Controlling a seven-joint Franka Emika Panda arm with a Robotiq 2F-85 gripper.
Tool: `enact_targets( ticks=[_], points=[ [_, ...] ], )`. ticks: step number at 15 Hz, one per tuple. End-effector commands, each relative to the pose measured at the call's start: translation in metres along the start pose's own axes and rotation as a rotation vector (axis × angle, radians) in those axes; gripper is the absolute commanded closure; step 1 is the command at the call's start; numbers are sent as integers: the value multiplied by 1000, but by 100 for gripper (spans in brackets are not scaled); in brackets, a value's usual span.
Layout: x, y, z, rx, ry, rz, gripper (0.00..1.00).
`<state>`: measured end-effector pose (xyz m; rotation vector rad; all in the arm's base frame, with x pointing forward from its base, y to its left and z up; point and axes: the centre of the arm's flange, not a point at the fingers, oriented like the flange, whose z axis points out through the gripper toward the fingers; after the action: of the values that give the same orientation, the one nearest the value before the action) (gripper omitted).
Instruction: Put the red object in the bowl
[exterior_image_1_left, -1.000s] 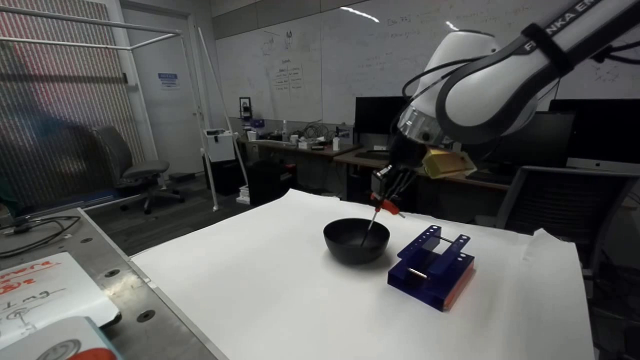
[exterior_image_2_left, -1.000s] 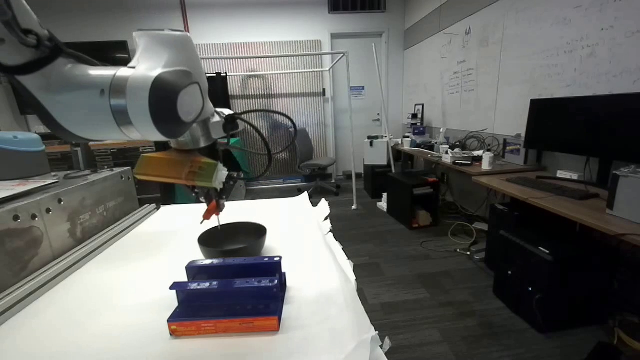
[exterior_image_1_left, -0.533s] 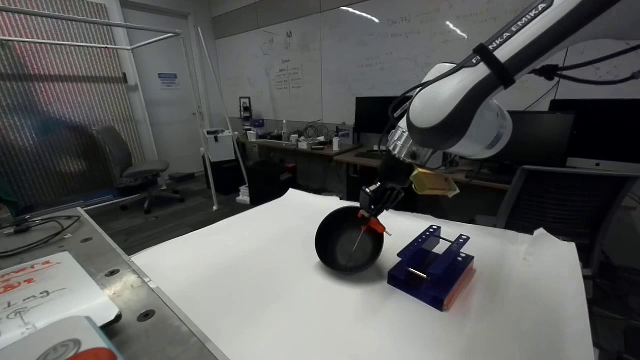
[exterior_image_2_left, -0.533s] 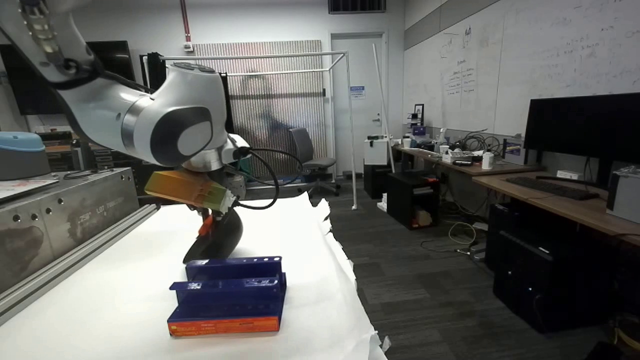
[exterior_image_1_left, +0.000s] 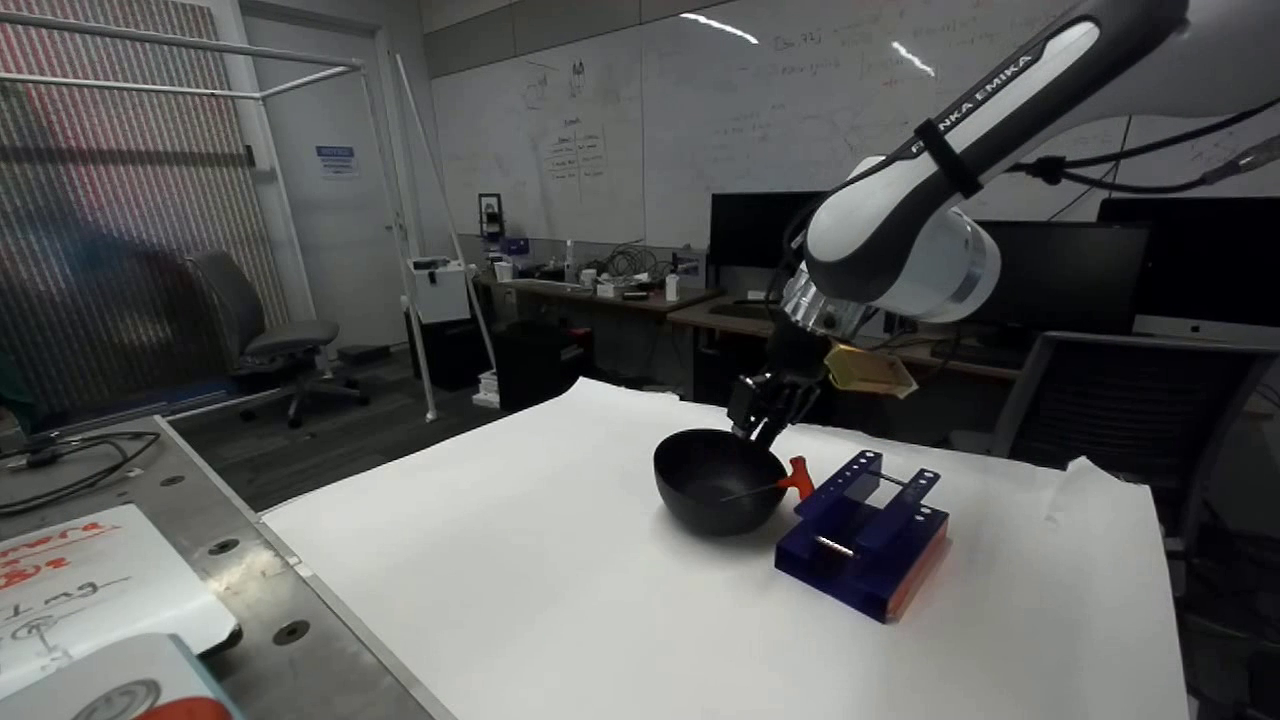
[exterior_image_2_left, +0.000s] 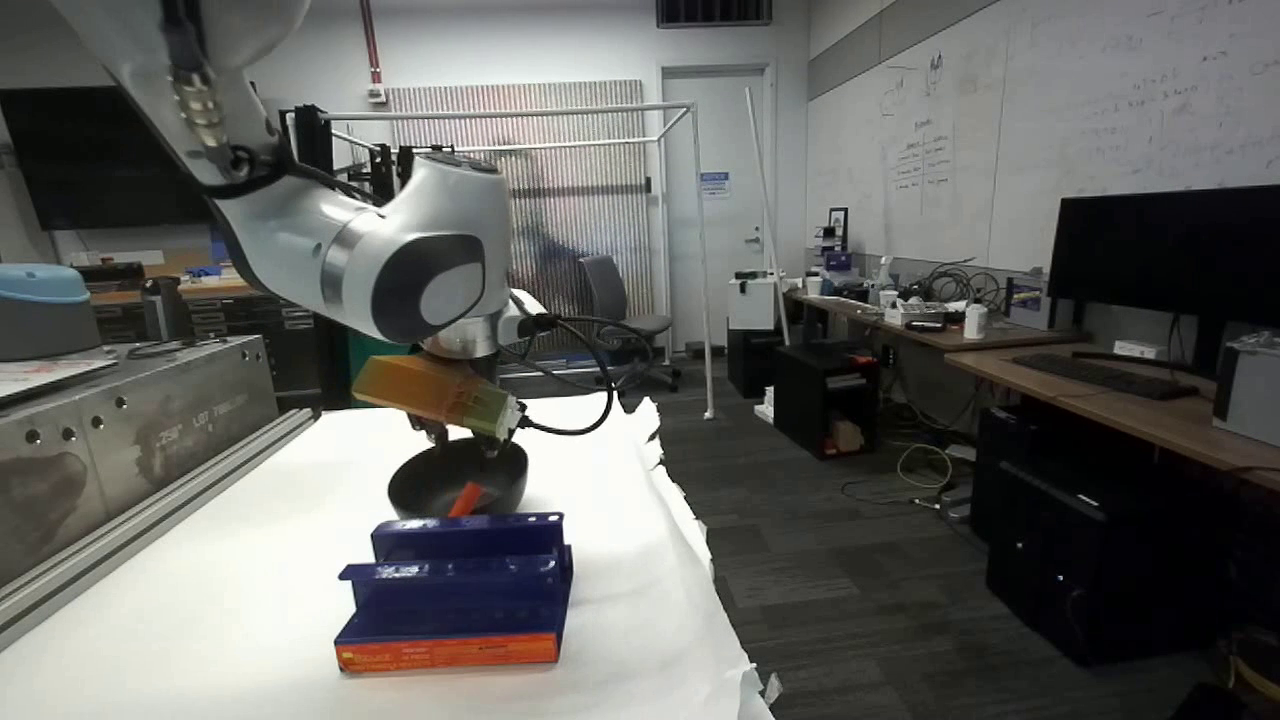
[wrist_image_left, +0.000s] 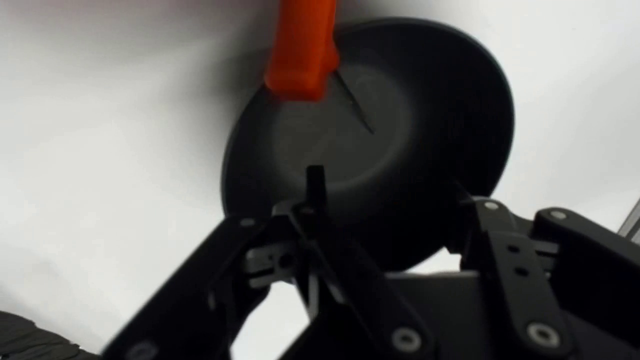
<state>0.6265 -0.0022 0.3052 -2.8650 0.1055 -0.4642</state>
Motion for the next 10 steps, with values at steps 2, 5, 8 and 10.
enact_targets(
  ticks=[2, 5, 8, 10],
  points=[
    [16, 31, 8, 28, -55, 12, 8],
    [14, 33, -6, 16, -60, -5, 0],
    [12, 16, -37, -42, -41, -76, 0],
    [13, 0, -64, -105, -56, -121, 0]
  ],
)
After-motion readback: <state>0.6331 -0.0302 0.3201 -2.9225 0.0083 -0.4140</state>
